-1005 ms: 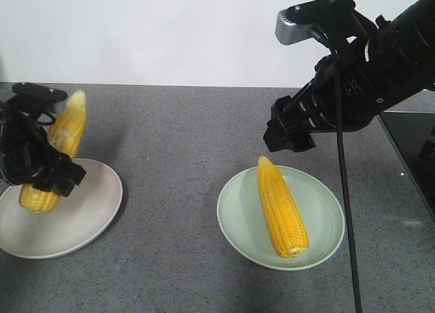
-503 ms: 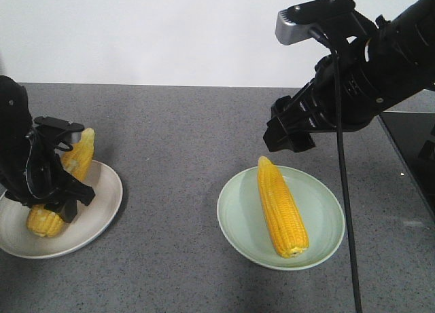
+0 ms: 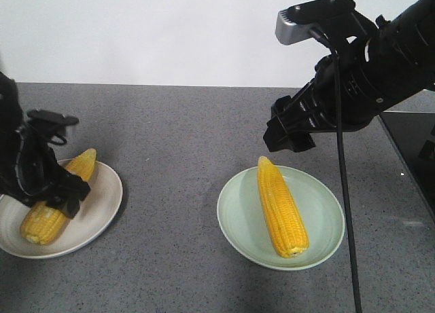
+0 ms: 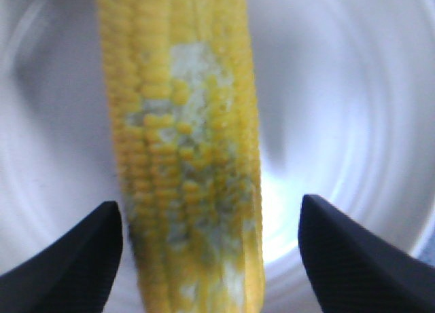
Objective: Distribute corn equally
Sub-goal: 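Lower the left gripper's corn cob onto the white plate, then open the left gripper and raise it away from the cob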
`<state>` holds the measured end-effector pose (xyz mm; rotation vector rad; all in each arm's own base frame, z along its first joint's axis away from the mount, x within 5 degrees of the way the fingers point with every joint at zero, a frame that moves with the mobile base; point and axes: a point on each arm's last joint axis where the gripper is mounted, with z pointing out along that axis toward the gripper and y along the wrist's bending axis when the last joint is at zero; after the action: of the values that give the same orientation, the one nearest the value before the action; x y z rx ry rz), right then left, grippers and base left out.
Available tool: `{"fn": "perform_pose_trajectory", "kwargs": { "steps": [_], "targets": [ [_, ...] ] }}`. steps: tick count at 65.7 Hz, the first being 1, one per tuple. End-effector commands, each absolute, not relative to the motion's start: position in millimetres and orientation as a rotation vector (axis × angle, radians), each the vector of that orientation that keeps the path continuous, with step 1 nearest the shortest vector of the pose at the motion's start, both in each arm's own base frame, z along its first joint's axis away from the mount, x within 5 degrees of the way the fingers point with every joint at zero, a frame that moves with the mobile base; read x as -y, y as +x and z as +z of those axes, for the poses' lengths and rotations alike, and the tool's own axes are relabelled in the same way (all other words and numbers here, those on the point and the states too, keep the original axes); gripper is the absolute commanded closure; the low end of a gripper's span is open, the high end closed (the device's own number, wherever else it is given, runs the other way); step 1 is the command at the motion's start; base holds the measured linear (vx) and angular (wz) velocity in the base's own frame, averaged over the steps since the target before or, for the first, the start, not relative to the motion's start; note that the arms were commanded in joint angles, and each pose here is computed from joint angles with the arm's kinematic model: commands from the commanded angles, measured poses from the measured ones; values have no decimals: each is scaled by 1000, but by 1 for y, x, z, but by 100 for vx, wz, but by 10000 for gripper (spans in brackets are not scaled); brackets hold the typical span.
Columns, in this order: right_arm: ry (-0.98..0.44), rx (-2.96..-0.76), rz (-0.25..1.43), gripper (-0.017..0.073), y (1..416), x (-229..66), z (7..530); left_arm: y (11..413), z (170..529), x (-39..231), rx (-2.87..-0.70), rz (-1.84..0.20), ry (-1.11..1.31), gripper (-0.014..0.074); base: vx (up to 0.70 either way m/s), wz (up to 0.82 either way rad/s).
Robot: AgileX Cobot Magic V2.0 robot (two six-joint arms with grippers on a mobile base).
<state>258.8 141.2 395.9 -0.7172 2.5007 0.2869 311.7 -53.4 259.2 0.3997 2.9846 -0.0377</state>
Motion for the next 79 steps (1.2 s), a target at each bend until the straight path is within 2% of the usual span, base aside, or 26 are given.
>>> {"fn": "perform_pose_trajectory", "kwargs": {
  "steps": [1, 17, 30, 57, 66, 79],
  "targets": [
    [-687, -2392, 307, -23, 253, -139, 417, 301, 305, 52, -2790, -59, 370, 62, 0, 0],
    [-687, -2392, 309, -23, 253, -139, 417, 265, 364, 49, -2532, -95, 358, 71, 0, 0],
    [-687, -2394, 309, -23, 252, -139, 417, 235, 398, 50, -2326, -170, 396, 71, 0, 0],
    [-687, -2393, 308, -14, 253, -139, 417, 189, 387, 45, -2062, -188, 367, 74, 0, 0],
    [-687, -2393, 308, 60, 253, -139, 417, 186, 384, 44, -2068, -189, 368, 130, 0, 0],
    [-688, -2395, 307, 305, 252, -139, 417, 186, 383, 44, -2070, -189, 368, 336, 0, 0]
  ]
}}
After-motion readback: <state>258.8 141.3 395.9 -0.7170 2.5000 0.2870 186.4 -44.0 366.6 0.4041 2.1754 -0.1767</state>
